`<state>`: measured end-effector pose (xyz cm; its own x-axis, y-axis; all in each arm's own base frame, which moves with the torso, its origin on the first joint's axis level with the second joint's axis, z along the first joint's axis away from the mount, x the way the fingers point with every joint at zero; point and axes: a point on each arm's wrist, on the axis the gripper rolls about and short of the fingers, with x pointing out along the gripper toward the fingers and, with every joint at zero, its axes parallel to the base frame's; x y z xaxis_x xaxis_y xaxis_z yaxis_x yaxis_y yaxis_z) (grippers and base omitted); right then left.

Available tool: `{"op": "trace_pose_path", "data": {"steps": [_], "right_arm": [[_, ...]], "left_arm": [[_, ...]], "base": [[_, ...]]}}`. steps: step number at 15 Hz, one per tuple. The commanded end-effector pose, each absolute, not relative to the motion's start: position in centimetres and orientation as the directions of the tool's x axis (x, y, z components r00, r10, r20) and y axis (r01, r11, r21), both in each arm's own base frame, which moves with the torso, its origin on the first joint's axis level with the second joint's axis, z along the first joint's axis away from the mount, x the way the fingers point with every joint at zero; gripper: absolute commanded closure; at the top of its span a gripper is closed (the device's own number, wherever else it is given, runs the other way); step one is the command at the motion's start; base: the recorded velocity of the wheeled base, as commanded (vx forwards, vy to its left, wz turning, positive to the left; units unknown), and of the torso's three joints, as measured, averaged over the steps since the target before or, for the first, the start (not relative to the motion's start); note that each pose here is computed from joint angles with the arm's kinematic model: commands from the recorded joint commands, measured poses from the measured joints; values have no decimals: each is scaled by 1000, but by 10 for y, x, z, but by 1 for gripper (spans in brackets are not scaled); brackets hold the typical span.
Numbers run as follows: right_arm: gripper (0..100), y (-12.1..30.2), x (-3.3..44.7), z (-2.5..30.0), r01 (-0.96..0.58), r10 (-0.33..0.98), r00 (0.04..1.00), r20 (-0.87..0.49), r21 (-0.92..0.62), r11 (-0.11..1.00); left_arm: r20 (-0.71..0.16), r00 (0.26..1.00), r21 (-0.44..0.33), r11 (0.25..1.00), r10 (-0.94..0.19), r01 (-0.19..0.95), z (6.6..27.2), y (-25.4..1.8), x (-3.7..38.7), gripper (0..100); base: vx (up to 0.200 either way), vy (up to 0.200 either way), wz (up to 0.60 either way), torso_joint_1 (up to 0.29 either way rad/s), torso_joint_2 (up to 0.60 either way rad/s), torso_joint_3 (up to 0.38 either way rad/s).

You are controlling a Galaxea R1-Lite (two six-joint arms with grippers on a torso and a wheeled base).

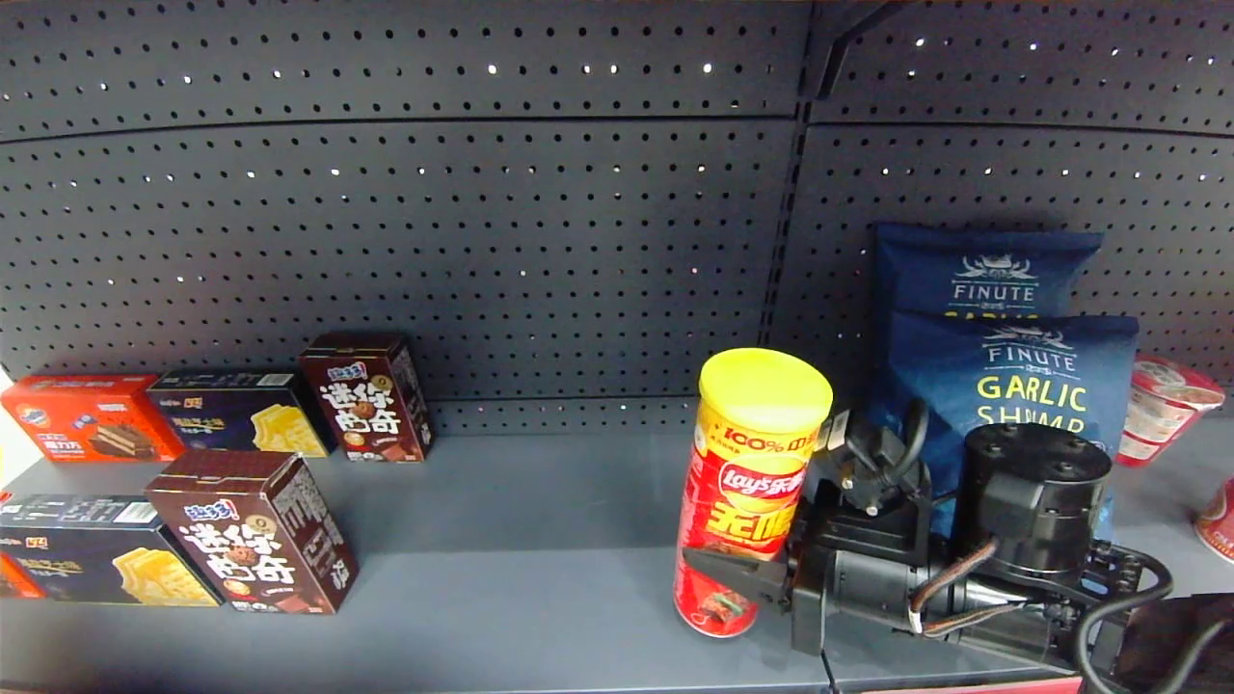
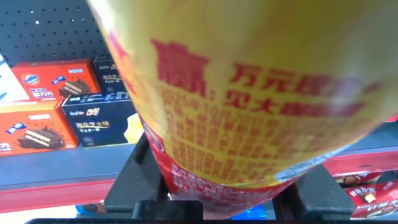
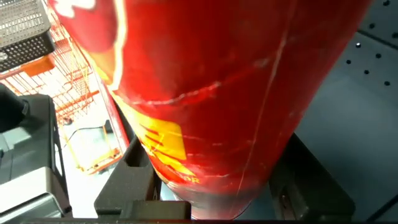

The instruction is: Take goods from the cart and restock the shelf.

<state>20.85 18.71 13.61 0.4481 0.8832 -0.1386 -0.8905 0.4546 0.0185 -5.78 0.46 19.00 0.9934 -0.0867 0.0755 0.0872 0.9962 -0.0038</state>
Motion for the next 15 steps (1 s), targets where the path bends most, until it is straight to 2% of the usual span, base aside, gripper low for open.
{"op": "trace_pose_path", "data": {"steps": [1,14,15], "right_arm": [[100,189,209,118,-892,881,440,-172,30,451],[100,193,209,96,-896,882,426,-202,41,442],[0,192,208,94,-897,881,425,-206,37,441]], "left_arm": [[69,994,-4,996,-87,88,189,4,-57,100],[67,995,-6,997,-78,79,185,5,-58,100],[67,995,-6,997,-78,79,185,5,-58,100]], "base": [[0,0,0,0,0,0],[0,0,0,0,0,0],[0,0,0,0,0,0]]}}
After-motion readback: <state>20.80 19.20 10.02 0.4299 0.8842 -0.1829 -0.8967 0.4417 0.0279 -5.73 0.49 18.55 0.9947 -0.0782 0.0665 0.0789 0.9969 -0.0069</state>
